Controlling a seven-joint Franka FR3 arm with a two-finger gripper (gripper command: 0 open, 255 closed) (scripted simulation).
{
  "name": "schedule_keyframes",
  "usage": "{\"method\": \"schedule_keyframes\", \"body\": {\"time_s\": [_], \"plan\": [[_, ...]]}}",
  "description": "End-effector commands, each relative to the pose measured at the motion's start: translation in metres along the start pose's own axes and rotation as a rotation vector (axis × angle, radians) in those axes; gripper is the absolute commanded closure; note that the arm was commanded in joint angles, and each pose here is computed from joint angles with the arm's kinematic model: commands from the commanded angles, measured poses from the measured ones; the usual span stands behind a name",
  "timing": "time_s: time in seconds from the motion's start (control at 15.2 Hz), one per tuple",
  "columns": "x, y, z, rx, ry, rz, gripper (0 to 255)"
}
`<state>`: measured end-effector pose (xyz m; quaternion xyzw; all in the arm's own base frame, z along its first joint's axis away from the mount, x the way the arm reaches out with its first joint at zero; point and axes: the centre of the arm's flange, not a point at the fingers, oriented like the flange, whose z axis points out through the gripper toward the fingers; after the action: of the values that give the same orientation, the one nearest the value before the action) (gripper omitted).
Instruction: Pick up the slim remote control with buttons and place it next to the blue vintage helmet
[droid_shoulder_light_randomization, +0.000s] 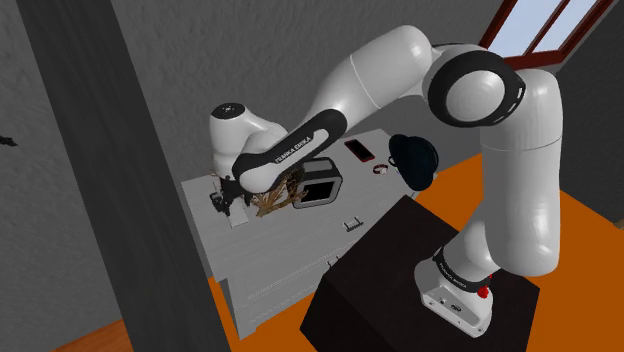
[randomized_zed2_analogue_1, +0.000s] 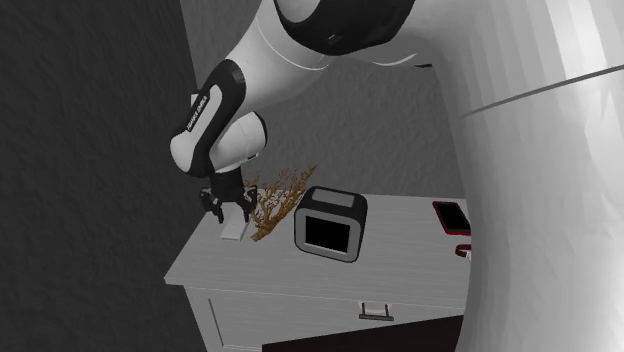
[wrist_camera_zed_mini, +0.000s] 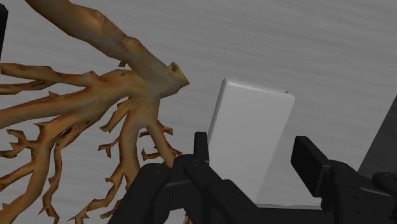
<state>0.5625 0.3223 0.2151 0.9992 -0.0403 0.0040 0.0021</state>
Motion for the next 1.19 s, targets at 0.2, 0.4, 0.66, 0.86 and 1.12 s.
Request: {"method": "schedule_keyframes", "body": {"time_s": [0.2, 0.4, 0.66, 0.86, 1.12], "plan": [[-0.014, 0.001, 0.011, 0.042, -0.002, -0.016, 0], [-0.014, 0.000, 0.027, 0.042, -0.002, -0.016, 0], [-0.014, 0.000, 0.035, 0.042, -0.002, -0.016, 0], [-0.014, 0.000, 0.035, 0.042, -0.002, -0.016, 0], [-0.014, 0.000, 0.035, 0.042, -0.002, -0.016, 255]]}}
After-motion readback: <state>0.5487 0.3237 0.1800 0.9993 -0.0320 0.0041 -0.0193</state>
